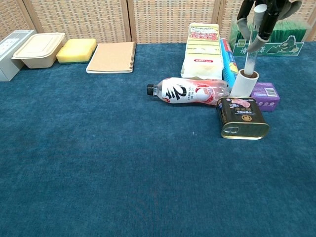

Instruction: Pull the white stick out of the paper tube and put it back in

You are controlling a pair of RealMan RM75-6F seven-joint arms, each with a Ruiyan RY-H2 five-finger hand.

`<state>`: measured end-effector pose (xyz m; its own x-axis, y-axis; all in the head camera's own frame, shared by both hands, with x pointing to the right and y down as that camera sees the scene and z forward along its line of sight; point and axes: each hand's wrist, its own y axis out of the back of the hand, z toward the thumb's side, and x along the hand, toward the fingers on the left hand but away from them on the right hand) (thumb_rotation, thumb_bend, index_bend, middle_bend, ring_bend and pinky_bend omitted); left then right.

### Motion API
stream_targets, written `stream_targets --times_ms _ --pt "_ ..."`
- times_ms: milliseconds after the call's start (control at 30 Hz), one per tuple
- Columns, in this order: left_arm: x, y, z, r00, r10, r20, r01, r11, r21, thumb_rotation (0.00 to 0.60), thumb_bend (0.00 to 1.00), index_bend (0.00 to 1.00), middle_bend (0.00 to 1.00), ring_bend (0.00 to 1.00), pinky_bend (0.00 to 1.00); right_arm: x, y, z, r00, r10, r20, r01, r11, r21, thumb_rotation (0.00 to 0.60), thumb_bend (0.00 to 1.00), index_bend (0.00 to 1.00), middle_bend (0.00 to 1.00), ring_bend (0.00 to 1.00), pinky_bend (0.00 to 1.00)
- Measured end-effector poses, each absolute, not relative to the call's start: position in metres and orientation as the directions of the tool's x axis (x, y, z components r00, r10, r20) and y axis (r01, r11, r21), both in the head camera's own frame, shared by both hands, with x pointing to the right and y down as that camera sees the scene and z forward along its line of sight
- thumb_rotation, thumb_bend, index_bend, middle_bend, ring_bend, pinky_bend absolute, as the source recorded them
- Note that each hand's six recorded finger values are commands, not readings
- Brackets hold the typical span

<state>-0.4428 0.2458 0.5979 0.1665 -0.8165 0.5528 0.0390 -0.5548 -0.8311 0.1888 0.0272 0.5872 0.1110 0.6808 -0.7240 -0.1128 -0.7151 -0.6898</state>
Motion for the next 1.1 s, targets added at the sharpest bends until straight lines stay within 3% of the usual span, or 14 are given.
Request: stream_targets --times_ms 1100 --pt "-0.446 0.243 0.596 0.157 -0.820 0.550 0.024 -0.554 -0.832 0.344 0.31 0.01 0.00 0.00 0.04 0.177 0.035 0.625 0.108 0.642 -0.759 -0.123 -0.749 -0.651 0.600 0.38 0.82 0.95 1.00 0.96"
